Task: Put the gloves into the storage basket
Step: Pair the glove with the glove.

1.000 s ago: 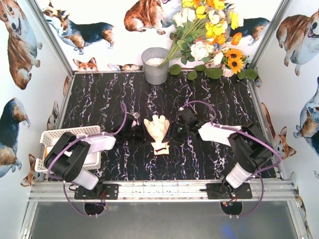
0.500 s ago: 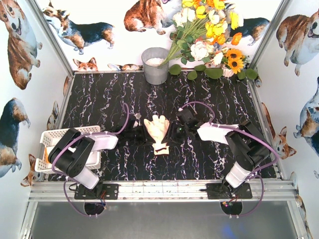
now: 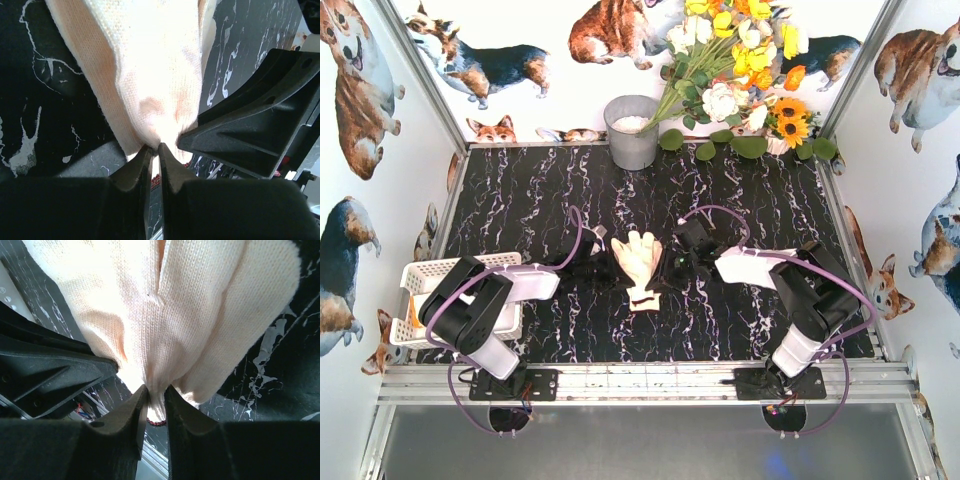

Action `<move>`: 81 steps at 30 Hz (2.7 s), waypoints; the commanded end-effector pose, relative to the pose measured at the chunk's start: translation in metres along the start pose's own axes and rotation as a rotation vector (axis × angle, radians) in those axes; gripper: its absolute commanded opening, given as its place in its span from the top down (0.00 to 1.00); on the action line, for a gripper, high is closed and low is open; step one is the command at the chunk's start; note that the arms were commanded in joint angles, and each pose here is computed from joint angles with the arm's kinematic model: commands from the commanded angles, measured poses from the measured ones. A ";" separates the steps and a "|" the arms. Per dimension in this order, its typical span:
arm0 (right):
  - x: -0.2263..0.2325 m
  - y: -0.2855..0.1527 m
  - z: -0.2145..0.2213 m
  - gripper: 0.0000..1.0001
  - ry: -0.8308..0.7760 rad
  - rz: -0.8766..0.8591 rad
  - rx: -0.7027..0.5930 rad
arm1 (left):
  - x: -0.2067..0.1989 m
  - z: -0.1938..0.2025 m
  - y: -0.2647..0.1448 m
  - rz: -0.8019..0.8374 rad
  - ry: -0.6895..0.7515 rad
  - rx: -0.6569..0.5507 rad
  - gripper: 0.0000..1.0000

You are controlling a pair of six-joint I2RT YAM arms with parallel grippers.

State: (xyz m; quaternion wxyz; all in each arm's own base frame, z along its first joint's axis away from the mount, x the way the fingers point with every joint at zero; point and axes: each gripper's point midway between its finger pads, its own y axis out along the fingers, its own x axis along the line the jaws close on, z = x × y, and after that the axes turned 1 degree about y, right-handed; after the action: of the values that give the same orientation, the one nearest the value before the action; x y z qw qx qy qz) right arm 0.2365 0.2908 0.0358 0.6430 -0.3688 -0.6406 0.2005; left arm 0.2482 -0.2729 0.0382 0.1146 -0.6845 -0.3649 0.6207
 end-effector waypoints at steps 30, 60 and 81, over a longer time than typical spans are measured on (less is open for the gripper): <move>0.000 -0.021 0.021 0.83 -0.063 0.104 -0.033 | 0.003 0.019 -0.009 -0.047 0.045 0.019 1.00; 0.033 -0.040 0.015 0.69 -0.026 -0.138 -0.059 | 0.004 0.008 -0.032 -0.140 0.101 -0.034 0.61; 0.002 -0.007 0.020 0.81 -0.032 0.001 -0.043 | 0.003 0.034 0.004 -0.077 0.175 0.089 0.85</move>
State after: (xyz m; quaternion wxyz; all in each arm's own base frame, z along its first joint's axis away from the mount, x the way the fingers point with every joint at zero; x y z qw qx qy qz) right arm 0.2078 0.2908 0.0427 0.6405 -0.3703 -0.6465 0.1863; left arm 0.2164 -0.2847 0.0336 0.1865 -0.7041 -0.3512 0.5883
